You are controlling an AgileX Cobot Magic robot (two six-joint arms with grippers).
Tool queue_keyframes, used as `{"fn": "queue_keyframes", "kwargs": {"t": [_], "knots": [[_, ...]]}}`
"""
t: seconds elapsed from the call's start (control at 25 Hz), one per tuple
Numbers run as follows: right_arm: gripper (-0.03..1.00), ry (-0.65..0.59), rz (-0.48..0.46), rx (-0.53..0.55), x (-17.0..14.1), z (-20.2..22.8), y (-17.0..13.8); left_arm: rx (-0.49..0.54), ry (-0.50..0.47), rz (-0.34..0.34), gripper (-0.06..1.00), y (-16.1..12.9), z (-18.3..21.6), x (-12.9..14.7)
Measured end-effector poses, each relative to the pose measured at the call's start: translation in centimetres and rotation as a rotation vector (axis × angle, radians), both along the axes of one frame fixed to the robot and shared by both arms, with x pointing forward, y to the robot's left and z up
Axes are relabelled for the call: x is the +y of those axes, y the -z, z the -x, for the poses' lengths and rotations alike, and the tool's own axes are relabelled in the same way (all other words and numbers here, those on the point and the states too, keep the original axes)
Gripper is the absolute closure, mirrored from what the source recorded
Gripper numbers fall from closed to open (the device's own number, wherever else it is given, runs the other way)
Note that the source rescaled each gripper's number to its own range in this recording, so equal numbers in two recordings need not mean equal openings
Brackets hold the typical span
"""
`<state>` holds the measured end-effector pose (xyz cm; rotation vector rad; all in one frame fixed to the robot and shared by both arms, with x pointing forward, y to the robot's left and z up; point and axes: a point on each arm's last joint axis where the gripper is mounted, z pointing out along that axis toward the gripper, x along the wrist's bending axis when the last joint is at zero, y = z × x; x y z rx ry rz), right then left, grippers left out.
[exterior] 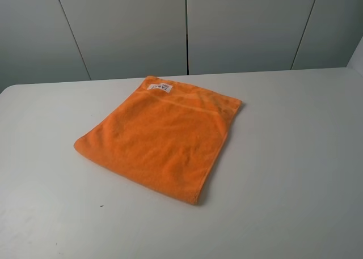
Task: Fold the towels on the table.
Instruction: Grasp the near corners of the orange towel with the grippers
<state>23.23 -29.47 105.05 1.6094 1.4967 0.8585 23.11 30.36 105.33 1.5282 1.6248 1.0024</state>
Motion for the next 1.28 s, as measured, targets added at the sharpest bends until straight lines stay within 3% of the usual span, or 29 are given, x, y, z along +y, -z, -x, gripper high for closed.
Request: {"fn": "queue_keyframes", "kwargs": {"t": [0.48,0.88,1.12,1.28], "knots": [[-0.03,0.0,0.0,0.0,0.0,0.0,0.0,0.0,0.0,0.0,-0.03,0.0,0.0,0.0],[-0.03,0.002,-0.003,0.0,0.0,0.0,0.0,-0.003,-0.014,-0.052,-0.03,-0.1,0.0,0.6],[-0.03,0.002,-0.003,0.0,0.0,0.0,0.0,-0.091,-0.01,-0.121,-0.03,-2.2,-1.4,1.0],[-0.03,0.002,-0.014,-0.001,0.0,0.0,0.0,-0.013,0.034,-0.188,-0.03,-3.1,-4.5,1.0]]}}
